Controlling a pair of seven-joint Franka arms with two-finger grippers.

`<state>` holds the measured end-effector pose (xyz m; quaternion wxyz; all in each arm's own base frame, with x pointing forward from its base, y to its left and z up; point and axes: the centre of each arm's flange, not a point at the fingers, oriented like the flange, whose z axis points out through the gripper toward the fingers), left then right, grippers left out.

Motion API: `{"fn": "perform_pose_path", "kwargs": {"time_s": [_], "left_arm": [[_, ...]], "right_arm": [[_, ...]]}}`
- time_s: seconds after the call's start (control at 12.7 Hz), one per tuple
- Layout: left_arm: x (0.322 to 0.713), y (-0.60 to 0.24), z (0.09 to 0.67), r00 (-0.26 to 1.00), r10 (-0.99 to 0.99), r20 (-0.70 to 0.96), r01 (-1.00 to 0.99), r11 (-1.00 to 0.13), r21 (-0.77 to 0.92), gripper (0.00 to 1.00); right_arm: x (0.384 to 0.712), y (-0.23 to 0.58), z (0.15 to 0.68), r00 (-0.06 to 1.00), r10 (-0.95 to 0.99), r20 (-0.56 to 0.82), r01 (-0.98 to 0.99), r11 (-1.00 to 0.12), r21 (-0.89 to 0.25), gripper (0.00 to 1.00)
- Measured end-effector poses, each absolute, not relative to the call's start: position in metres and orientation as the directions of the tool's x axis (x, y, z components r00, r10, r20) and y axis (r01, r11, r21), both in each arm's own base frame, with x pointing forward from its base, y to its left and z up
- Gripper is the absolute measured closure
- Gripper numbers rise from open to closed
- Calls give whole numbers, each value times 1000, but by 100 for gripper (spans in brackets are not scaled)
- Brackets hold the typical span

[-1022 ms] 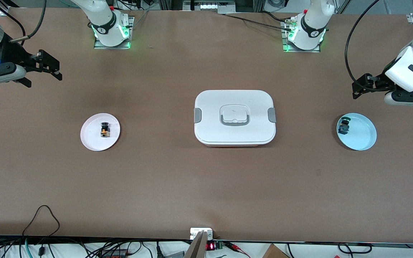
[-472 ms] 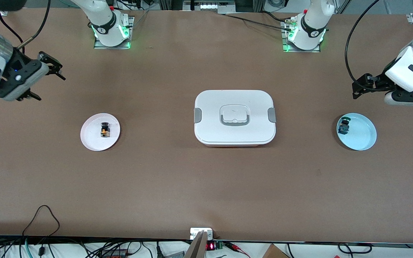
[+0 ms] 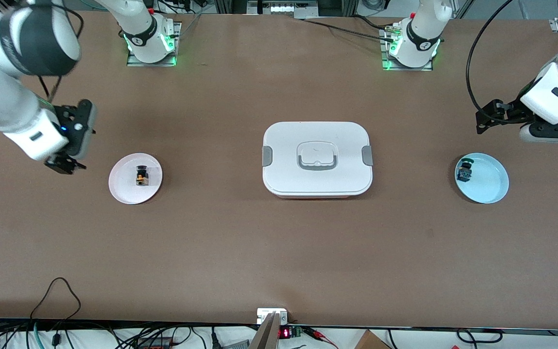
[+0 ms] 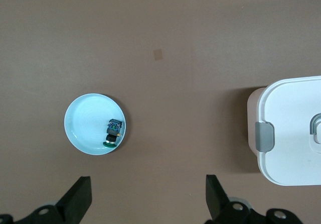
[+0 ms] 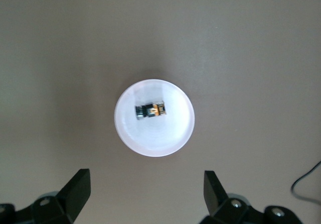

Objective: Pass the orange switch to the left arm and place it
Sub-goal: 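Move the right gripper down over the orange switch on the white plate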

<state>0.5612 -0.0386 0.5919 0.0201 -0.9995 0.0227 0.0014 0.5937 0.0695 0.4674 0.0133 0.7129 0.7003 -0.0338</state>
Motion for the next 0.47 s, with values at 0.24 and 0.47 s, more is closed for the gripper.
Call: {"fn": "perform_pose_path", "kwargs": {"time_s": [0.24, 0.47], "left_arm": [[561, -39, 592, 999, -45, -4, -45, -998, -40, 0], [561, -39, 592, 999, -45, -4, -45, -998, -40, 0]], "right_arm": [[586, 79, 379, -40, 997, -72, 999, 41, 18, 0], [583, 73, 319, -46, 997, -65, 998, 49, 34, 0]]}}
